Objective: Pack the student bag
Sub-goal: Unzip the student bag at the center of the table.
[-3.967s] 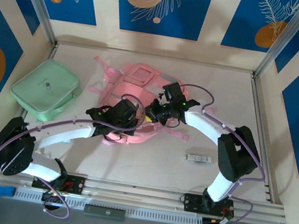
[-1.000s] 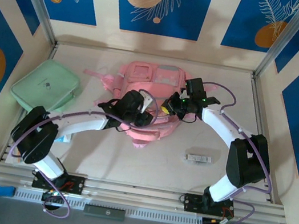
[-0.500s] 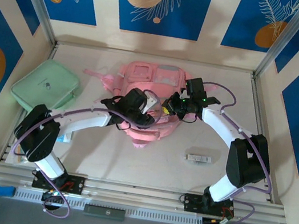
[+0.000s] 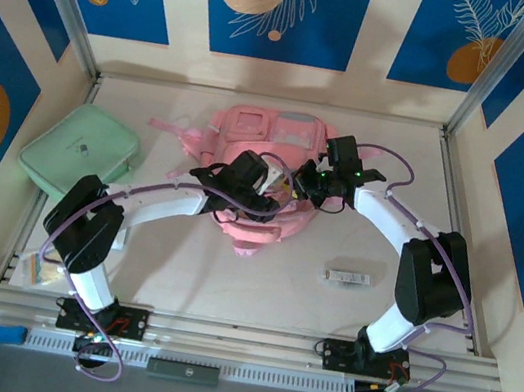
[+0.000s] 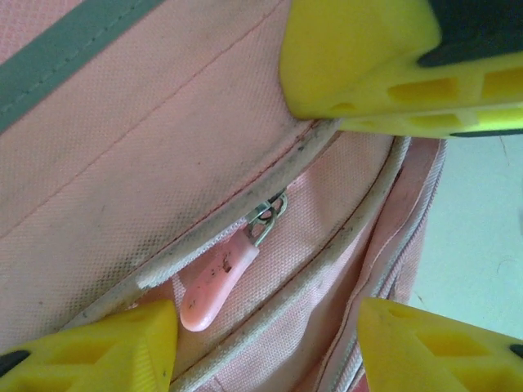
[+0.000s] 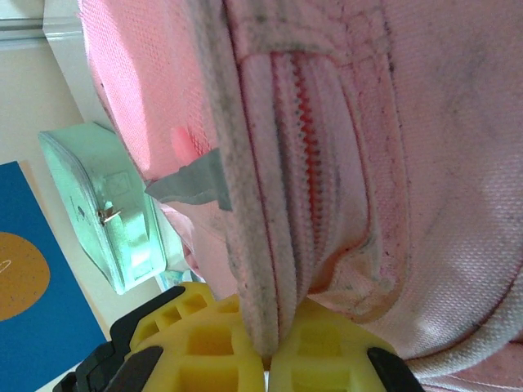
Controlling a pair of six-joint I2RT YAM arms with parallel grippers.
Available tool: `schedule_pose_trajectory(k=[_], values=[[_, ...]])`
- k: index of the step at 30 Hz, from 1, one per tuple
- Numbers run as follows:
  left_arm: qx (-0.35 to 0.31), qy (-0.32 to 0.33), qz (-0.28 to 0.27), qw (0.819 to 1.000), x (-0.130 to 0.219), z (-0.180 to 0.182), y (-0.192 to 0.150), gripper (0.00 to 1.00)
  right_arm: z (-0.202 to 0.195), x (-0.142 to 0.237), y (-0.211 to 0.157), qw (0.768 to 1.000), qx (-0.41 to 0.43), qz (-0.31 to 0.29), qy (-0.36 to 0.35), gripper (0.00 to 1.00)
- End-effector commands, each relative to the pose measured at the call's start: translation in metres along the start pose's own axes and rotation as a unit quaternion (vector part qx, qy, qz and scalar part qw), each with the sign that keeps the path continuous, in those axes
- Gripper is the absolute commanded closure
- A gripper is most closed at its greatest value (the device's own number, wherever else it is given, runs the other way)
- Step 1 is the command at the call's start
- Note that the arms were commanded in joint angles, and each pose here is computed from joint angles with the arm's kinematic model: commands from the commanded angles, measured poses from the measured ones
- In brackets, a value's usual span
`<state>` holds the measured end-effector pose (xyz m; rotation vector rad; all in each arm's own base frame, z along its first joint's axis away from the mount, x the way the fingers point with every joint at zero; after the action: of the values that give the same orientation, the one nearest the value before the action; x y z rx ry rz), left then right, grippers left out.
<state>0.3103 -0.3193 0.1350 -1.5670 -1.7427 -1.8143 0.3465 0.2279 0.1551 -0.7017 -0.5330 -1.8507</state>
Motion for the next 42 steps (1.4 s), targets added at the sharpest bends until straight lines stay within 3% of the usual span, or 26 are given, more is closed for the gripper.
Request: schedule_pose_trajectory(k=[1, 6, 12, 20, 32, 42], values=[[-0.026, -0.050, -0.064, 0.996, 0.001, -0.024, 0.036, 0.47, 0.012, -0.003, -0.012, 0.999, 0.008, 0.032, 0.028, 1.00], [-0.034, -0.043, -0.061, 0.997, -0.004, -0.025, 0.041, 0.65, 0.011, -0.004, -0.012, 0.999, 0.010, 0.034, 0.025, 1.00], [-0.039, -0.010, -0.052, 0.998, -0.007, -0.014, 0.037, 0.75, 0.009, -0.001, -0.011, 0.999, 0.010, 0.033, 0.024, 1.00], [-0.035, -0.002, -0.044, 0.998, 0.014, -0.010, 0.026, 1.00, 0.018, 0.006, -0.018, 0.997, 0.045, 0.049, 0.038, 1.00], [-0.023, 0.094, 0.007, 0.995, 0.058, 0.046, -0.055, 1.00, 0.024, 0.051, -0.019, 0.990, 0.085, 0.090, 0.065, 1.00], [0.022, 0.060, 0.012, 0.998, 0.085, 0.040, -0.086, 1.00, 0.027, 0.042, 0.010, 0.984, 0.125, 0.120, 0.047, 1.00]])
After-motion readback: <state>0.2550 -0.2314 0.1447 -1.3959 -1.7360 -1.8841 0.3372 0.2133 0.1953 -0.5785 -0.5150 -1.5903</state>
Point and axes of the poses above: each hand's point on the last joint's axis, 136 mm out from that joint toward the fingers, its own x axis back along the fingers, its own z axis along the line the jaws close on, y = z × x, the point moved 2 cm from there along x, back along the fingers, and after that the axes turned 7 degrees about x, right-handed, at the moved point
